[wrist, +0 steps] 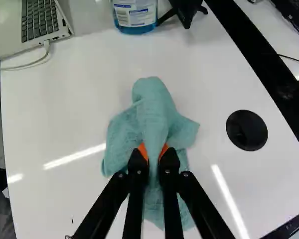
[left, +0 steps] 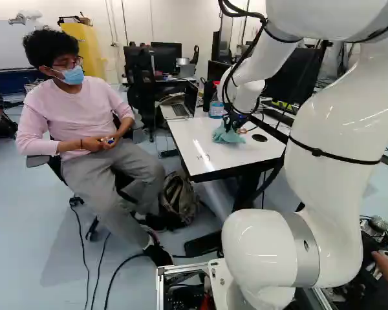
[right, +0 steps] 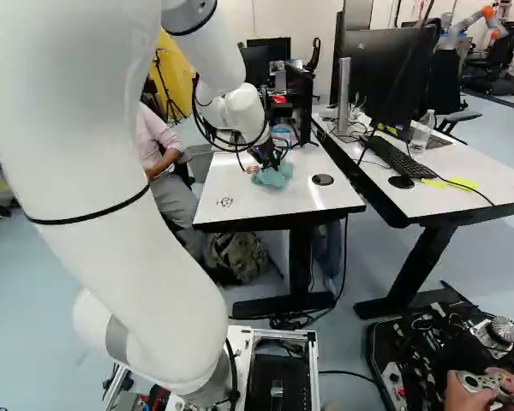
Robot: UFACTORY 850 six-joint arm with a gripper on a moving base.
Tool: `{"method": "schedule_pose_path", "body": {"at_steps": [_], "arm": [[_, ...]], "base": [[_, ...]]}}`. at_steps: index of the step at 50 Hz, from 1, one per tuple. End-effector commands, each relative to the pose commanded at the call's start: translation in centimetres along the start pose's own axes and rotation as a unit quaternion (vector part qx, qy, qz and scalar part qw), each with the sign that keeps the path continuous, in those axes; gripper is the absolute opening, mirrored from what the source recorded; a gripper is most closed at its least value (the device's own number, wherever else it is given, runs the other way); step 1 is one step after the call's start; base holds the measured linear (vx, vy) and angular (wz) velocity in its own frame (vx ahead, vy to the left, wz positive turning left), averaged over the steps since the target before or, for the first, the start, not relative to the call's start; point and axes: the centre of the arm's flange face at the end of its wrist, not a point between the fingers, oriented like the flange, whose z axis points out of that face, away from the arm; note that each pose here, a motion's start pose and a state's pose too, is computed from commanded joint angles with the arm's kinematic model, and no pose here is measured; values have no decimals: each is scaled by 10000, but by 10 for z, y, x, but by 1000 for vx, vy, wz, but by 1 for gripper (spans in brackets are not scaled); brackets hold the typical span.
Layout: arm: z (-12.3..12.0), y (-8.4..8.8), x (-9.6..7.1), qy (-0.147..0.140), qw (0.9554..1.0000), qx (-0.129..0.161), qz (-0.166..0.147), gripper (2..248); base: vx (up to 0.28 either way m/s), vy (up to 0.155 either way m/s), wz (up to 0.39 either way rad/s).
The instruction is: Clean the table with the green towel
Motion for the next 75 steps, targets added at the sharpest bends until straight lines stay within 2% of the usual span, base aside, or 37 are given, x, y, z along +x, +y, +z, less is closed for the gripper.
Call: {"method": "schedule_pose_path", "body": {"at_steps": [7, 12, 42, 51, 75], "arm": [[-16, -6, -11, -39, 10000, 35, -52, 39], [-24, -7, -12, 7, 10000, 42, -62, 39], [-23, -6, -11, 8, 10000, 36, -53, 39], [-16, 0, 1, 51, 10000, 3, -4, 39], [10, 19, 46, 515, 9985, -105, 174, 39]], "base": [[0, 0, 0], [0, 0, 0], [0, 0, 0], [0, 0, 0], [0, 0, 0]]}}
